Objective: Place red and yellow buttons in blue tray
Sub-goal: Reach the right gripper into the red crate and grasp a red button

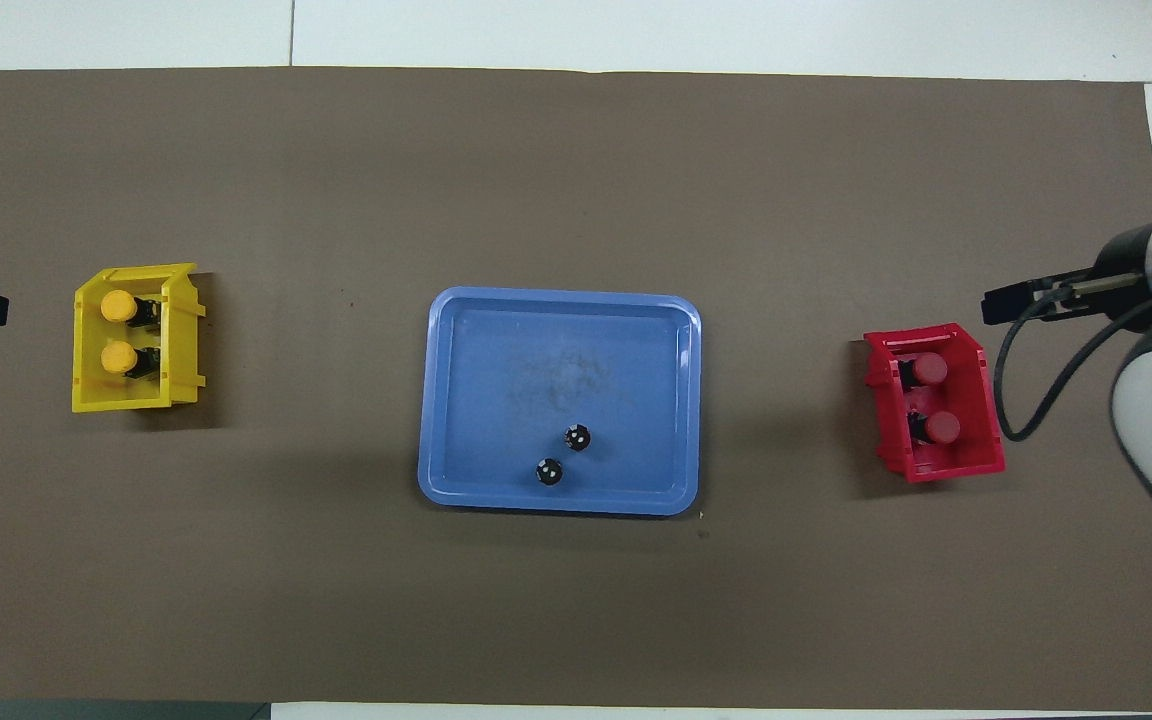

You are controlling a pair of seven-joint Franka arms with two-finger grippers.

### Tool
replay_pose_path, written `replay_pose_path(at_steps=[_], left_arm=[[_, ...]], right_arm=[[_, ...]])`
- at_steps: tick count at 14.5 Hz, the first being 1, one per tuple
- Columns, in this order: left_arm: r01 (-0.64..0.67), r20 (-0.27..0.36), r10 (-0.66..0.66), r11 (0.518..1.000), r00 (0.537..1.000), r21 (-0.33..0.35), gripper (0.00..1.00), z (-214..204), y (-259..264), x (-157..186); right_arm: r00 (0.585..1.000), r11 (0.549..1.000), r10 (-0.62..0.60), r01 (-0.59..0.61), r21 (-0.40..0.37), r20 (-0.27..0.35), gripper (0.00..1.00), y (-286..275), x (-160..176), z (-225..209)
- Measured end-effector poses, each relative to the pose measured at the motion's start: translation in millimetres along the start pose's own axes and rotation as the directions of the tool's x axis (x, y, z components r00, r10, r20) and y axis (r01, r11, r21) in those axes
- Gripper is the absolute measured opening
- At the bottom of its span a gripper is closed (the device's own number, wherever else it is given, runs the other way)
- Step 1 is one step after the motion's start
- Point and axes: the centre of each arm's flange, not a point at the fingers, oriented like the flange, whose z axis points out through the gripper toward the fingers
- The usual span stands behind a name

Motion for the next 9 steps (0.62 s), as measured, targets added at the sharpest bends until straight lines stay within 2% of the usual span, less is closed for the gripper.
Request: replay_pose_path(at_steps=[4, 9], left_arm=[[0.0, 0.0, 0.0, 1.0, 1.0, 0.0, 1.0, 0, 0, 0], [0.0, 0.0, 0.0, 1.0, 1.0, 0.0, 1.0, 0, 0, 0]], right_arm=[[1.0, 1.0, 0.008, -0.008, 0.0, -0.013, 0.75, 4, -5, 91], [1.0, 1.0, 0.012, -0.012, -0.002, -0.026, 0.68, 4, -22, 134]])
